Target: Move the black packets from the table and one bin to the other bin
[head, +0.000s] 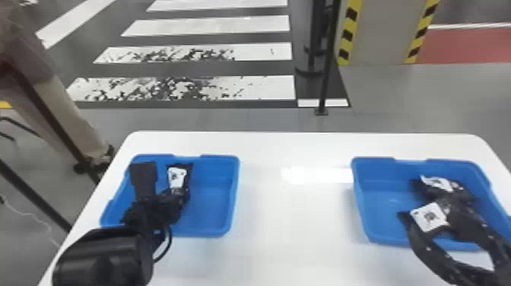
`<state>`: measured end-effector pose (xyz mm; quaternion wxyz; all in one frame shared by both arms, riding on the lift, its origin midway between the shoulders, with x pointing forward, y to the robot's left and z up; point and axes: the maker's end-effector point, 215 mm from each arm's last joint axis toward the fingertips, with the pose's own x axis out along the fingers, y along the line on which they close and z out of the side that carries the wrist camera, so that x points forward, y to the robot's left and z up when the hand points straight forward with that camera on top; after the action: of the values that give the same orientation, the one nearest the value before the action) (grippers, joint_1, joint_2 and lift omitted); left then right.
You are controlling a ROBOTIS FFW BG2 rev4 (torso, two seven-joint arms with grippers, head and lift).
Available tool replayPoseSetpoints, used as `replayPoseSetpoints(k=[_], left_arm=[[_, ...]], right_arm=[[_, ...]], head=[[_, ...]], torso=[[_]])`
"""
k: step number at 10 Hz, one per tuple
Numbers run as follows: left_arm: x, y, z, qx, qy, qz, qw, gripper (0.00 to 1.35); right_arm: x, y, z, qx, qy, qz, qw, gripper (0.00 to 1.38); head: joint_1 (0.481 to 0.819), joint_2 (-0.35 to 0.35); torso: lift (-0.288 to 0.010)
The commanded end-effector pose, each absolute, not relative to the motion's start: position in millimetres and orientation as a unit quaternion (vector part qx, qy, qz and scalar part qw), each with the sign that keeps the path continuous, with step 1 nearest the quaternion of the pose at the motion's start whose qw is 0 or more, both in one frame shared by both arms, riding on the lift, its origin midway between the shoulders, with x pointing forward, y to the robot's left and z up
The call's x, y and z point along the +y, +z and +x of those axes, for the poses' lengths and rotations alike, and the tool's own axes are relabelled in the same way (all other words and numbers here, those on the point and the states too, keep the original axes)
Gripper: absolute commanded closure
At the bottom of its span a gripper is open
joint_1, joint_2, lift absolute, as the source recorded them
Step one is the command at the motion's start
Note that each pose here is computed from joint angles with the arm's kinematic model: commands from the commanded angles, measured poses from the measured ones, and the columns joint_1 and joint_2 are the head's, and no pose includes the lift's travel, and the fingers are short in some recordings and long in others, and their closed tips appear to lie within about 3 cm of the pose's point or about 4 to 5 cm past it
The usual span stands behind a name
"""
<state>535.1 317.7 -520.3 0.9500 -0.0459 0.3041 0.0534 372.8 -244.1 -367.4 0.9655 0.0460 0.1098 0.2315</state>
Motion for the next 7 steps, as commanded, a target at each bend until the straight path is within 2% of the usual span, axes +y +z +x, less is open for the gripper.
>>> replayPoseSetpoints(k=[1,5,7], left_arm=[[312.0,-507.3,539.7,0.278,0.047,-0.055,0.958,1.22],[276.6,-423.3,509.1,0.181,0.017,-0.092,0.979,1.22],[245.1,-390.1,491.4,0.146,-0.022,-0.105,0.983,1.22]], right_arm=[[-243.4,-366.5,372.7,0.109,0.233,0.047,0.965,0.28],[-237.7,-352.3,376.1,0.102,0.24,0.043,0.965,0.28],[-233.5,-330.1,388.7,0.096,0.241,0.058,0.964,0.28]], head=[[0.695,0.091],[0.695,0.064],[0.695,0.046]], torso=[[-0.11],[-0.11],[-0.11]])
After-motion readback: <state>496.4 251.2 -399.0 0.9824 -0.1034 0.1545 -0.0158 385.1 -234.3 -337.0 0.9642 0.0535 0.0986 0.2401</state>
